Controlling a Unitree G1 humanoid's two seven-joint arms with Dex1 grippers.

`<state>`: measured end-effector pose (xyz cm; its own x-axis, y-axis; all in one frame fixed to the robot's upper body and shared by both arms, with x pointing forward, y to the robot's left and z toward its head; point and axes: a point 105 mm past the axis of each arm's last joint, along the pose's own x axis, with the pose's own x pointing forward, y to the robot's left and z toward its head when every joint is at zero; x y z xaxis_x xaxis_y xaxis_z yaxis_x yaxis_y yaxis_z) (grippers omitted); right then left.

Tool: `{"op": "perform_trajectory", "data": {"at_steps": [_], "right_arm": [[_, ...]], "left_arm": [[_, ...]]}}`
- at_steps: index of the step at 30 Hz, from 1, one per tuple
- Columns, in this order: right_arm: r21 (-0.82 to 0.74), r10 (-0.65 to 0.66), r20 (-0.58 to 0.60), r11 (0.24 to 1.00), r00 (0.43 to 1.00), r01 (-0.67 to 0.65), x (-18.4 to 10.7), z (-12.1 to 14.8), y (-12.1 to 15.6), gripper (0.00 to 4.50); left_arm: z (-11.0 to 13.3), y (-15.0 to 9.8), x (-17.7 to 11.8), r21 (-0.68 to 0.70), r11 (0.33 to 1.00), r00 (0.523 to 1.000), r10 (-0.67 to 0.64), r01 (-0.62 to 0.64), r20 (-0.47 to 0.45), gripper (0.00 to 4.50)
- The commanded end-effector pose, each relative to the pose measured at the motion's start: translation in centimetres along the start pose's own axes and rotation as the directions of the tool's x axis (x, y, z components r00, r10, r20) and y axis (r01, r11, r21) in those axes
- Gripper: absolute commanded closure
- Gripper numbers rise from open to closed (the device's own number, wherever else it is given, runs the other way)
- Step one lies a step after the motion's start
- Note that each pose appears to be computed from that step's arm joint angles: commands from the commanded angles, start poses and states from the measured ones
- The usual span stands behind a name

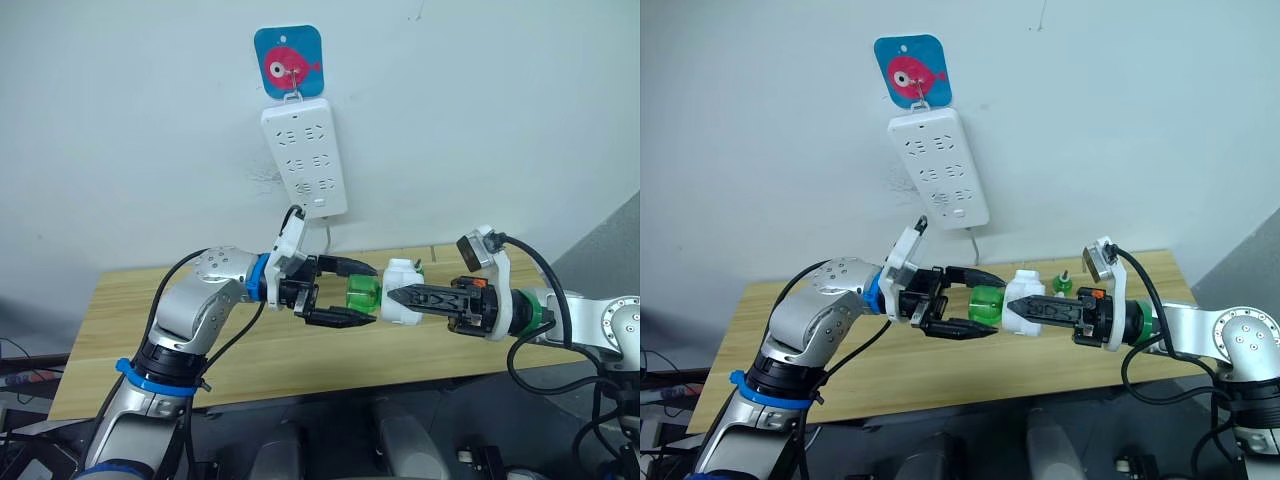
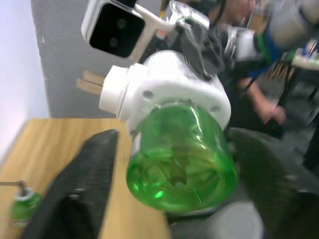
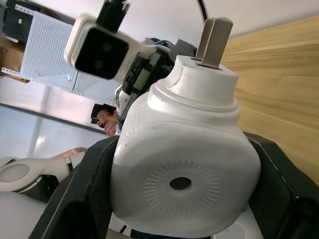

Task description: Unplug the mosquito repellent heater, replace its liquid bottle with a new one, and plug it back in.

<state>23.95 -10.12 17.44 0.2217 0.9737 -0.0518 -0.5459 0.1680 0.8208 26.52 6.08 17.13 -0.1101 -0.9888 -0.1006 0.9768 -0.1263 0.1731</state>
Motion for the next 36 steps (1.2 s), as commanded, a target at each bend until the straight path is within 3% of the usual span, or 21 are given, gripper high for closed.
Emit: {"op": "perform_trajectory", "data": {"at_steps": [1, 10, 18, 25, 35, 36], "right_arm": [[-0.038, 0.017, 0.017, 0.999, 1.000, -0.017, -0.6, 0.9, 1.0, 1.37], [-0.038, -0.006, 0.000, 0.999, 1.000, 0.006, -0.7, 1.0, 0.8, 1.37], [-0.040, -0.006, 0.002, 0.999, 1.000, 0.006, -0.6, 0.8, 0.8, 1.37], [-0.043, -0.004, -0.003, 0.999, 1.000, 0.004, -0.4, 0.6, 0.9, 1.37], [-0.066, -0.025, 0.035, 0.997, 0.999, 0.027, -0.4, 0.9, 1.0, 1.37], [-0.071, -0.032, 0.038, 0.997, 0.999, 0.035, -0.5, 1.0, 1.0, 1.02]], "left_arm": [[0.2, 0.3, -0.3, 0.134, 0.991, 0.999, 0.019, -0.016, -0.025, 0.00], [0.9, 0.9, 0.5, 0.231, 0.971, 0.998, 0.047, -0.054, 0.035, 0.00], [0.1, 0.4, 0.9, 0.248, 0.969, 1.000, 0.016, -0.020, 0.019, 0.00], [0.1, 0.5, 1.4, 0.257, 0.966, 1.000, 0.011, -0.017, 0.024, 2.20], [0.1, 0.4, 1.4, 0.267, 0.964, 1.000, 0.004, -0.007, 0.013, 2.24], [0.1, 0.5, 1.4, 0.268, 0.963, 1.000, 0.006, -0.009, 0.013, 2.24]]}}
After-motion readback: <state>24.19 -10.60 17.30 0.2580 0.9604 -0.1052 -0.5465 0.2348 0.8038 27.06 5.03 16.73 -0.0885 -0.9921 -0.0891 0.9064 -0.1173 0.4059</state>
